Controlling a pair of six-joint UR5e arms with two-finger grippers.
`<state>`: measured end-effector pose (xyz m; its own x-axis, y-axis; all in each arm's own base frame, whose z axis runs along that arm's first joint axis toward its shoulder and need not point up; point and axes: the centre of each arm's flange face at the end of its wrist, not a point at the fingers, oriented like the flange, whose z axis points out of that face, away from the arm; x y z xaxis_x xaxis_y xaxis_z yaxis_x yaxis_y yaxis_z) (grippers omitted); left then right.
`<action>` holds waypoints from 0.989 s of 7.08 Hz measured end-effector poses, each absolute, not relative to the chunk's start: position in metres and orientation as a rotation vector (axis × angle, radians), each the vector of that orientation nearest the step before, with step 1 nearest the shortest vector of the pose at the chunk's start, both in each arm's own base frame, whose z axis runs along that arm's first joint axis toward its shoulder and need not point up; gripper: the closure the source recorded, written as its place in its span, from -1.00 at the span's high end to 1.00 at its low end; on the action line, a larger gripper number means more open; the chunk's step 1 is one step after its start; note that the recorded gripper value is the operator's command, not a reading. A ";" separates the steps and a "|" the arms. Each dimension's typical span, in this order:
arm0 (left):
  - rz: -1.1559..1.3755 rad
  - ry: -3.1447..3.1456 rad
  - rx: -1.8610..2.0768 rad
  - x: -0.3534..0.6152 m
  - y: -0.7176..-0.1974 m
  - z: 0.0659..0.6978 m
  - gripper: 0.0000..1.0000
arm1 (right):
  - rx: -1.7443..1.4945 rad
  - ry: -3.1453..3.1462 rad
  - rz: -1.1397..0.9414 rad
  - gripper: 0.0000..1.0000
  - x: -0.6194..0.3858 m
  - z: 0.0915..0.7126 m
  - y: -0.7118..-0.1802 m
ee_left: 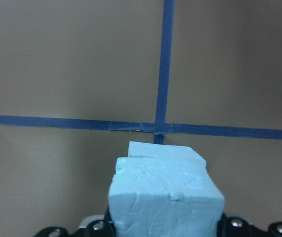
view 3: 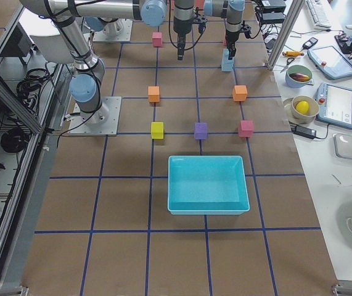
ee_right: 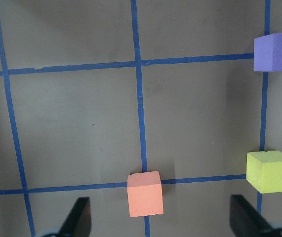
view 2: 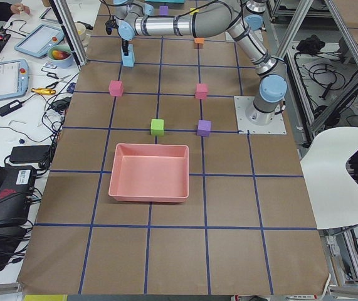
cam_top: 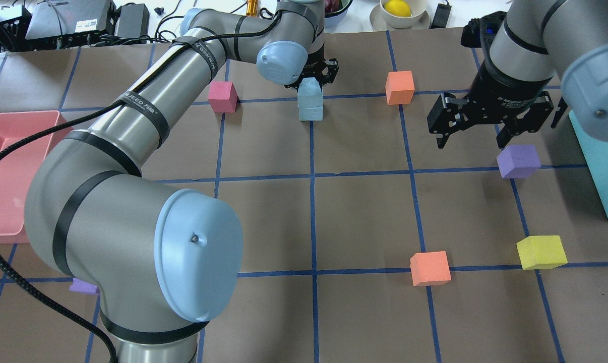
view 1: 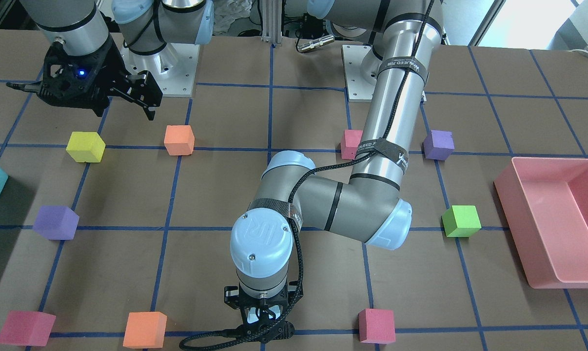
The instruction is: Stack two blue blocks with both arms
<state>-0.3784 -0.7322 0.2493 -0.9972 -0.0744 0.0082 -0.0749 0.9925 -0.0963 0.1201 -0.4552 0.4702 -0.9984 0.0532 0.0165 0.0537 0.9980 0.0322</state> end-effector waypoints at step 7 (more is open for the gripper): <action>0.123 -3.057 0.106 -0.356 -0.728 0.330 0.98 | -0.082 -3.124 -0.058 1.00 0.121 0.468 -0.455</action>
<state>-0.3560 -0.7281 0.3296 -0.9944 -0.0656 0.0831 -0.0721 0.9944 -0.0773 0.1207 -0.4546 0.4683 -0.9985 0.0519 0.0170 0.0525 0.9979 0.0366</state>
